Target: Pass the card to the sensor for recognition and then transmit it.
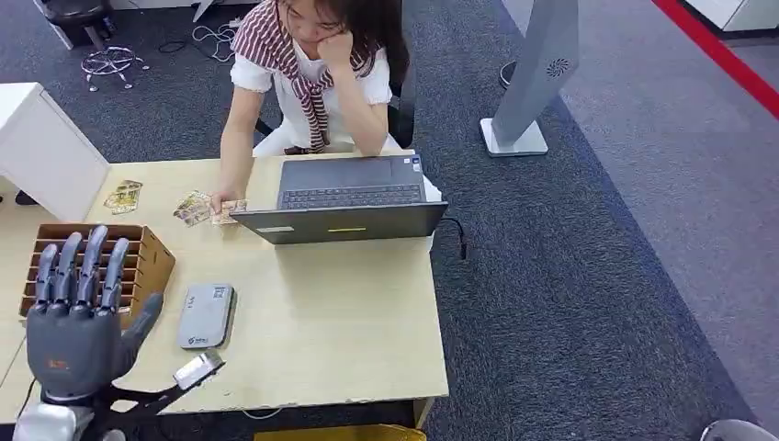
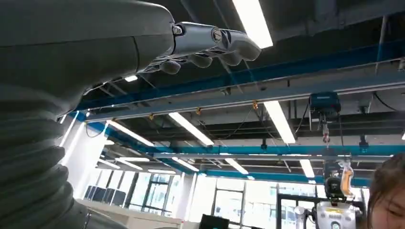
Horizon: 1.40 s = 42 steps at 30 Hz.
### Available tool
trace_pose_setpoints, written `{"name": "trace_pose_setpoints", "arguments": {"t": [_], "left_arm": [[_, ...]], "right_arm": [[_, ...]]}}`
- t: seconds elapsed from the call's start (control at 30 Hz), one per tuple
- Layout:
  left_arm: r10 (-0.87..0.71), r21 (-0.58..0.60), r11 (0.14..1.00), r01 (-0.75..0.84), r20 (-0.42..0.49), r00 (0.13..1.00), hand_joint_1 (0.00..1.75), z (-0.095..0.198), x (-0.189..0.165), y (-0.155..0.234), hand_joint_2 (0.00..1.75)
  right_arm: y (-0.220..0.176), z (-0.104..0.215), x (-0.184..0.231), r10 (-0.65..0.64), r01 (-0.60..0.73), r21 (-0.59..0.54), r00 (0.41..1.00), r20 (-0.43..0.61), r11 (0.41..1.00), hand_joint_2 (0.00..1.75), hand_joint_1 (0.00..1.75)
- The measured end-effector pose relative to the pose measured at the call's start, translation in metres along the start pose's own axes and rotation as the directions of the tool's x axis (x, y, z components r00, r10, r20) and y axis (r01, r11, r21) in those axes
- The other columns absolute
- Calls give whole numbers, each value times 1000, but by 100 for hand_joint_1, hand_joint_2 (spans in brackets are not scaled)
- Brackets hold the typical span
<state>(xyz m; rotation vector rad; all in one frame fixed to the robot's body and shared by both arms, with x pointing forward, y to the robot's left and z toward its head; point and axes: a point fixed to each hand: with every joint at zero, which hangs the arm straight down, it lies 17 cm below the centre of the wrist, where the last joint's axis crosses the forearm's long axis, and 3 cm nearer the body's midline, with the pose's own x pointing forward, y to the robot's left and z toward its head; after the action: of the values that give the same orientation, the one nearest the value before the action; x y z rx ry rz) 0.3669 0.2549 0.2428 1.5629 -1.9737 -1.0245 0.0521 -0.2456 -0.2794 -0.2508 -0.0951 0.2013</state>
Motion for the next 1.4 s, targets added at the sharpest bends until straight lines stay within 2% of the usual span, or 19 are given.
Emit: {"name": "trace_pose_setpoints", "arguments": {"t": [0.1, 0.2, 0.37, 0.63, 1.17, 1.4], "left_arm": [[-21, -15, 1000, 21, 21, 1000, 0, 26, -1, 4, 175], [-60, -95, 993, 64, 35, 998, 0, 45, -8, -8, 175], [-141, -288, 947, 145, 35, 989, 0, 79, -49, -51, 175], [-201, -447, 875, 186, 15, 980, 0, 116, -91, -88, 175], [-217, -504, 843, 187, 0, 976, 0, 126, -105, -101, 175], [-238, -504, 843, 188, -36, 971, 0, 117, -120, -102, 175]], "right_arm": [[0, 0, 0, -10, 10, 1, 1000, -3, 1000, 175, 0], [1, 0, -1, -19, 19, 4, 1000, -5, 1000, 175, 0], [3, 0, -1, -21, 21, 13, 1000, -6, 1000, 175, 0], [3, 0, -1, -17, 18, 16, 1000, -4, 1000, 175, 0], [3, 1, -1, -16, 16, 18, 1000, -4, 1000, 175, 0], [3, 1, 0, 1, -1, 18, 1000, 0, 1000, 175, 0]]}}
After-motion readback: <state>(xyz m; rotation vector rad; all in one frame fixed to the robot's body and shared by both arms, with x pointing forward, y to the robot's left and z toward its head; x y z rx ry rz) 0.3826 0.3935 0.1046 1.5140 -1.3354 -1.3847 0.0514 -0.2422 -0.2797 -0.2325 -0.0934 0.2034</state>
